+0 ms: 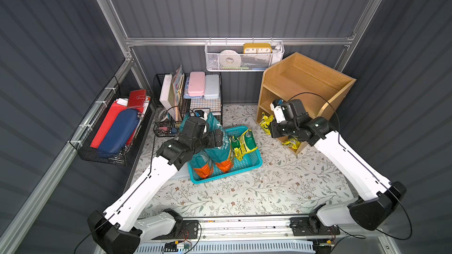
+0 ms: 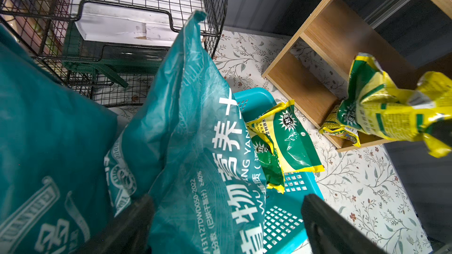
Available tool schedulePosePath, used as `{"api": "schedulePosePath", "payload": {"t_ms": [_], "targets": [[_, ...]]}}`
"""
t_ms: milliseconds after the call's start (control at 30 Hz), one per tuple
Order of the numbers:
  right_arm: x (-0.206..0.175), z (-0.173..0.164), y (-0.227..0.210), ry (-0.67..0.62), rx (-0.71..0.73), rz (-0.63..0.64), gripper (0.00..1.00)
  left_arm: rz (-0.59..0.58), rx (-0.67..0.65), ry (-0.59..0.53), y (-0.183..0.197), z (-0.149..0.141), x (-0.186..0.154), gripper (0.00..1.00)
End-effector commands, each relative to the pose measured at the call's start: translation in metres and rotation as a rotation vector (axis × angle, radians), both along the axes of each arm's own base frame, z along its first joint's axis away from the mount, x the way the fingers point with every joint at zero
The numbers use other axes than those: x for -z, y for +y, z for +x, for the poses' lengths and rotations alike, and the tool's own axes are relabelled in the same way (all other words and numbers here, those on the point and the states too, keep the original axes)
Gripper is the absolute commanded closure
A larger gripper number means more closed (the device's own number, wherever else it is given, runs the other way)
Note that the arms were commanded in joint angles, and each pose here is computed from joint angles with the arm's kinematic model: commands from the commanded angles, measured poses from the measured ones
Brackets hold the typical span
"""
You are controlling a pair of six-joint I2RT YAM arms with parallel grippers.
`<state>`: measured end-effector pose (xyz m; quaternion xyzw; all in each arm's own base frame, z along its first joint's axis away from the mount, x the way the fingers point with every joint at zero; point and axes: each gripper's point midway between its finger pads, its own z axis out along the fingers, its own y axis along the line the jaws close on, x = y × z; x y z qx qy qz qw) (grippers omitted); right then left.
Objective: Take down the fertilizer bag from the shelf
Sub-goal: Pick up the fertilizer bag from the shelf, then place the fertilizer bag in the storage box.
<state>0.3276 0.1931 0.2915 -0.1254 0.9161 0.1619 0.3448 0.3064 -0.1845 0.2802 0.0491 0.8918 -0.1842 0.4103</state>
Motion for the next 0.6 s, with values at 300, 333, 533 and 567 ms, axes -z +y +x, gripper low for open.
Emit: {"api": "schedulePosePath", "payload": {"t_ms": [300,333,533,567], "targets": [[0.017,-0.086,0.076,0.444,-0.275,0.332,1.0,-0.013,0.011,-0.03,0.001,-0.005,-0.01,0.01],[0.024,-0.088,0.077,0.456,-0.269,0.322,1.0,-0.016,0.01,-0.031,0.002,-0.006,-0.01,0.01],[0.073,-0.072,0.077,0.5,-0.171,0.251,1.0,-0.014,0.007,-0.025,0.001,-0.005,-0.008,0.01],[0.084,-0.064,0.076,0.494,-0.141,0.233,1.0,-0.015,0.004,-0.029,0.002,-0.004,-0.01,0.0]]}}
